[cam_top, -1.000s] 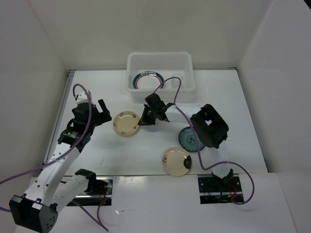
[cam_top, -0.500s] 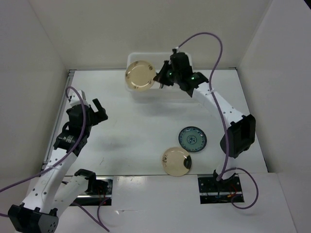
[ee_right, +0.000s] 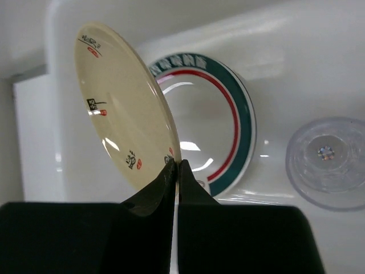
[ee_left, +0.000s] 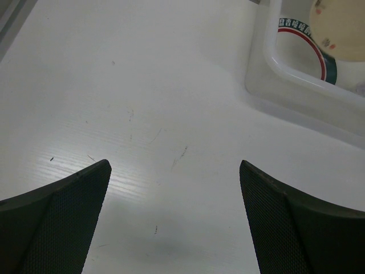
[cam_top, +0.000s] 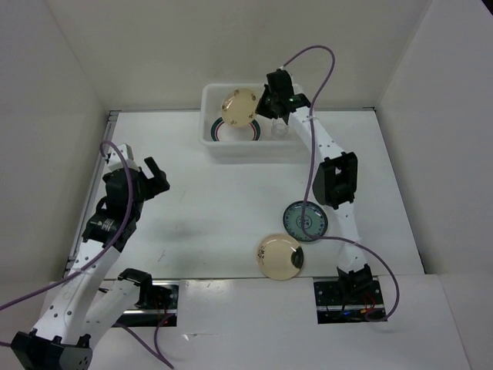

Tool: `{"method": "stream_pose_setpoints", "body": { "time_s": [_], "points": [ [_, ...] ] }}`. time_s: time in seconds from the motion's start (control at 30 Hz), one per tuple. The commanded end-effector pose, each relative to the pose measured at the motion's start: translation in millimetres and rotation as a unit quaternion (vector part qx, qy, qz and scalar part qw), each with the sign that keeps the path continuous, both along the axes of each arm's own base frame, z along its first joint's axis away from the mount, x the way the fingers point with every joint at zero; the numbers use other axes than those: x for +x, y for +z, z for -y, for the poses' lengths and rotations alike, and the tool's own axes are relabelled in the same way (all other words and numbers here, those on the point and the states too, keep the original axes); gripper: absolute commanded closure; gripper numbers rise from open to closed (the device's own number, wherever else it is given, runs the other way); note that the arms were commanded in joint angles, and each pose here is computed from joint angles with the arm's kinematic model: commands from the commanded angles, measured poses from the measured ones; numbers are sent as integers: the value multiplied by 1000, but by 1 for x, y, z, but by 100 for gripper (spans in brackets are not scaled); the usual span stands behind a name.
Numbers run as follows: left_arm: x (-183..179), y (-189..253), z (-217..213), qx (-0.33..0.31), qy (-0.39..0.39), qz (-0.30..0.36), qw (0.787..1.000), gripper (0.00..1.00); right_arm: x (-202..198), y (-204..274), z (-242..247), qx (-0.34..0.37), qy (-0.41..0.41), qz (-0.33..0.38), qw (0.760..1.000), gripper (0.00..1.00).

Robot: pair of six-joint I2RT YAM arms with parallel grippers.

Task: Place the mixed dishes into the plastic bin

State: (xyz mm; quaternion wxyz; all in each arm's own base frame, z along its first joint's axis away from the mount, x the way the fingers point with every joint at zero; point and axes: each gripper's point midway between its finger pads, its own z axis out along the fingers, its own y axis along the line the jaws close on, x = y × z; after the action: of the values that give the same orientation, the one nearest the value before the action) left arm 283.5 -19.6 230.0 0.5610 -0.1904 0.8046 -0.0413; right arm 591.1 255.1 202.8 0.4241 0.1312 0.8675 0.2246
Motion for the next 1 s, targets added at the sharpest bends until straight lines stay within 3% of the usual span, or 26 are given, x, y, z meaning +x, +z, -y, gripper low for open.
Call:
{"method": "stream_pose_setpoints", "body": {
  "time_s": [0.0,0.07,0.1,0.33,0.63,0.73,0.77,0.83,0.97],
  "points": [
    [2,9,-6,-3,15,21,1000,0,1,-4,-7,-6,12,-14,1000,100],
    [2,9,-6,-3,15,21,1000,0,6,-1,-9,-3,11,-8,1000,100],
    [2,9,-6,-3,15,21,1000,0,5,-25,-9,-14,11,-34,999,100],
    [2,9,-6,-3,15,21,1000,0,8,-62,-7,-37,14,-64,997,99],
    [2,9,-5,-4,11,20,1000,0,4,-67,-7,-45,23,-72,996,84],
    [1,12,-5,-5,11,25,1000,0,3,-61,-6,-46,26,-67,996,73],
    [1,12,-5,-5,11,25,1000,0,3,-53,-6,-44,26,-61,997,64],
    [1,12,-5,-5,11,25,1000,0,0,-40,-5,-42,26,-54,997,58],
    [0,14,-4,-8,7,29,1000,0,-7,1,-2,-36,28,-27,999,35]
  ]
}}
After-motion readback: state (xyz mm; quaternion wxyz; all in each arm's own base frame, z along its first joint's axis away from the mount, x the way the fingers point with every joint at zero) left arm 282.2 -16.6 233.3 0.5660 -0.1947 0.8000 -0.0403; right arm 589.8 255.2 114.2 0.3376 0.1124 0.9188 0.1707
